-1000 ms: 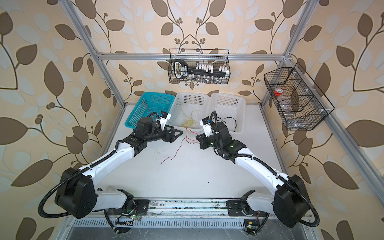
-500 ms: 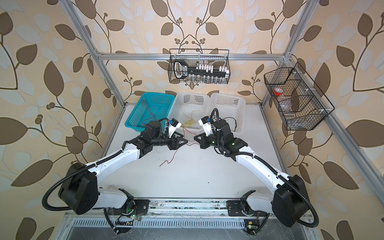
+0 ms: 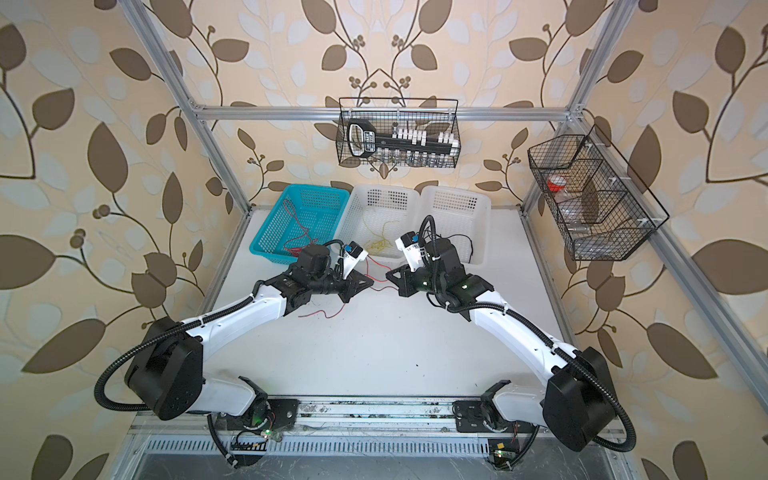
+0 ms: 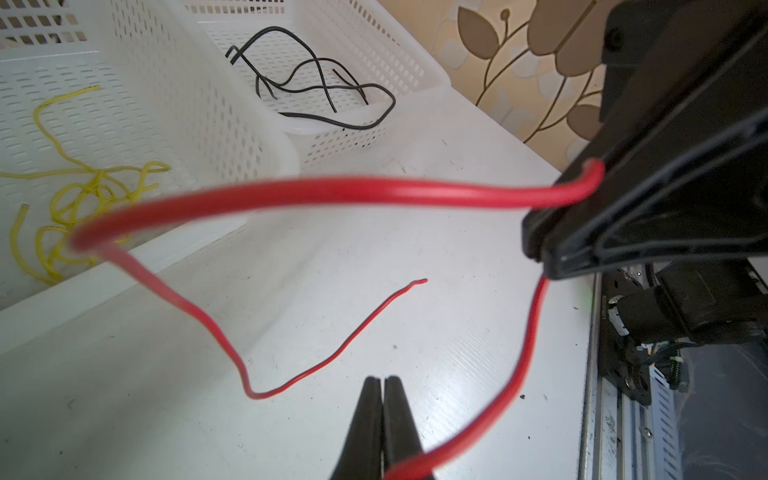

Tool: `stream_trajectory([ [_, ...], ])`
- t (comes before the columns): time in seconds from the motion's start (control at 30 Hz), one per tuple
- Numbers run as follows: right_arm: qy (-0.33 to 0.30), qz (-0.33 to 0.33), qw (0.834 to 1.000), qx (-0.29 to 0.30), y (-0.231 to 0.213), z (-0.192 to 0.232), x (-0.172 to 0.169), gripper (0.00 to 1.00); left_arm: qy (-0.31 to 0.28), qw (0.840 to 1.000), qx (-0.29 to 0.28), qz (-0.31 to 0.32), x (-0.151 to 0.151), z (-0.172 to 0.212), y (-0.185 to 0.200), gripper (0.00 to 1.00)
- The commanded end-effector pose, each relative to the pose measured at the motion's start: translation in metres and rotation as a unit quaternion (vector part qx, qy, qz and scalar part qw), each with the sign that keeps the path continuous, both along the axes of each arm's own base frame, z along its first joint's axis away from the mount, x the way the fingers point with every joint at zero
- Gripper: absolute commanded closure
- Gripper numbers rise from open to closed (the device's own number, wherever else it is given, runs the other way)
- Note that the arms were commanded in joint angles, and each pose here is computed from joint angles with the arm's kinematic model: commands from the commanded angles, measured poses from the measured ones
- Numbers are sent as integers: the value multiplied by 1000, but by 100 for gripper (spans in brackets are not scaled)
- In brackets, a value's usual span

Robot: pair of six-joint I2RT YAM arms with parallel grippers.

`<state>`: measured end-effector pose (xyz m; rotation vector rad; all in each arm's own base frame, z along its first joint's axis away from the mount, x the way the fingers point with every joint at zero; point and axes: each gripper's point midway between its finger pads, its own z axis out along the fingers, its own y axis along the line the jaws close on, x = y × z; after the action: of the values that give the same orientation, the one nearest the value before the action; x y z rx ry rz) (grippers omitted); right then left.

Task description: Untangle the cables

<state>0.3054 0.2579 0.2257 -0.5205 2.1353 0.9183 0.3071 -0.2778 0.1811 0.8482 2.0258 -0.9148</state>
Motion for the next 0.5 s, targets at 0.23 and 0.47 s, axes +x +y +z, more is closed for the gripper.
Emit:
stream_trajectory([
  [0.23,-24,-8,1000,4,3,13,6,83,-78,996,-6,38,14,35,6,100],
  [0.47,-41,-30,999,-6,-12,14,6,74,-99,993,8,70,19,51,18,100],
])
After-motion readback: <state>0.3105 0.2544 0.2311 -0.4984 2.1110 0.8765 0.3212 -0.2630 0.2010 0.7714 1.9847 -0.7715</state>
